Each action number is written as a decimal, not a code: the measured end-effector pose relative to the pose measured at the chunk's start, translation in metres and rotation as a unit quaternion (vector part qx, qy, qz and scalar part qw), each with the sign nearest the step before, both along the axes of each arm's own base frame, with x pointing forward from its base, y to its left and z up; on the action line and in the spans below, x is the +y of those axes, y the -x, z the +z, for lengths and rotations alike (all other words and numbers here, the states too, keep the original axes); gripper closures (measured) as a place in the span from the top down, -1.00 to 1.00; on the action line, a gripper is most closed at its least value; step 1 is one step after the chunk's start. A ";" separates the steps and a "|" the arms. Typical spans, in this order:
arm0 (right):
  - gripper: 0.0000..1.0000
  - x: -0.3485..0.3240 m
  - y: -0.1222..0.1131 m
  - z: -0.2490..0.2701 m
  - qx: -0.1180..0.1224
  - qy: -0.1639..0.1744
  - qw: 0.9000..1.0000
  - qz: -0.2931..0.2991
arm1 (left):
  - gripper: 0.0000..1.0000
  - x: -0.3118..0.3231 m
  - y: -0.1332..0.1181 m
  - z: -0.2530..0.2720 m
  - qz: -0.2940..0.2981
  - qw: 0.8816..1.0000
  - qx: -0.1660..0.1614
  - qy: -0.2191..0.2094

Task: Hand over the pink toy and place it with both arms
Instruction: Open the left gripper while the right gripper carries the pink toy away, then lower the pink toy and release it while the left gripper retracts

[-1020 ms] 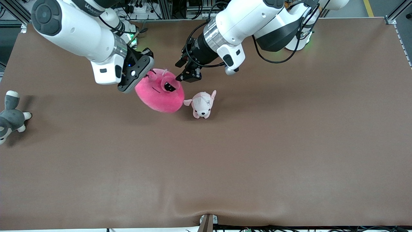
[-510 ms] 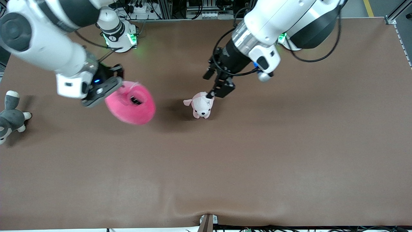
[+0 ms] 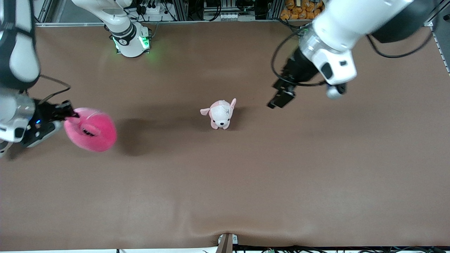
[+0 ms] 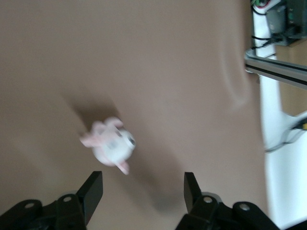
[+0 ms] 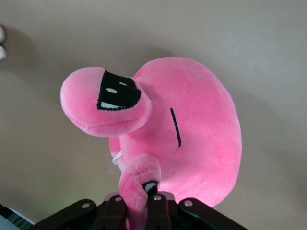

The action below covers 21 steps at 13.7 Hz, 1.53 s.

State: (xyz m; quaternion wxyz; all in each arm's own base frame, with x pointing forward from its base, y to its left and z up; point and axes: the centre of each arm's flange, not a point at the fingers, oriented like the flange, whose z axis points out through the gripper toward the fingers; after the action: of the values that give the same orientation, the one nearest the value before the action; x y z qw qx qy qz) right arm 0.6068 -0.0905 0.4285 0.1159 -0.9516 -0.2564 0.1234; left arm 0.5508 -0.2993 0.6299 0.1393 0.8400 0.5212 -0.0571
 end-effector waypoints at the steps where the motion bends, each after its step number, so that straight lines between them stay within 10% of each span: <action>1: -0.75 -0.026 -0.002 -0.023 0.000 -0.012 1.000 0.019 | 0.55 0.020 -0.006 -0.004 -0.031 0.999 0.004 -0.011; 8: -0.75 -0.101 0.005 -0.108 -0.002 -0.096 0.980 0.177 | 0.56 0.134 -0.017 -0.003 -0.250 0.964 0.004 -0.089; 15: -0.74 -0.098 0.003 -0.123 -0.019 -0.138 0.955 0.261 | 0.56 0.205 -0.014 0.013 -0.432 0.890 -0.013 -0.145; 21: 0.41 -0.094 -0.001 -0.121 -0.031 -0.152 0.952 0.264 | 0.56 0.235 -0.011 0.022 -0.472 0.870 -0.019 -0.143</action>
State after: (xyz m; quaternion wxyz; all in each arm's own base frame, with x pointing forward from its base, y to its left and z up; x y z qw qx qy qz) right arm 0.6075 -0.1841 0.3074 0.2143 -0.8244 -0.5178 0.0798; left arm 0.5618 -0.0643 0.6515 -0.0160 0.9976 0.0620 -0.0246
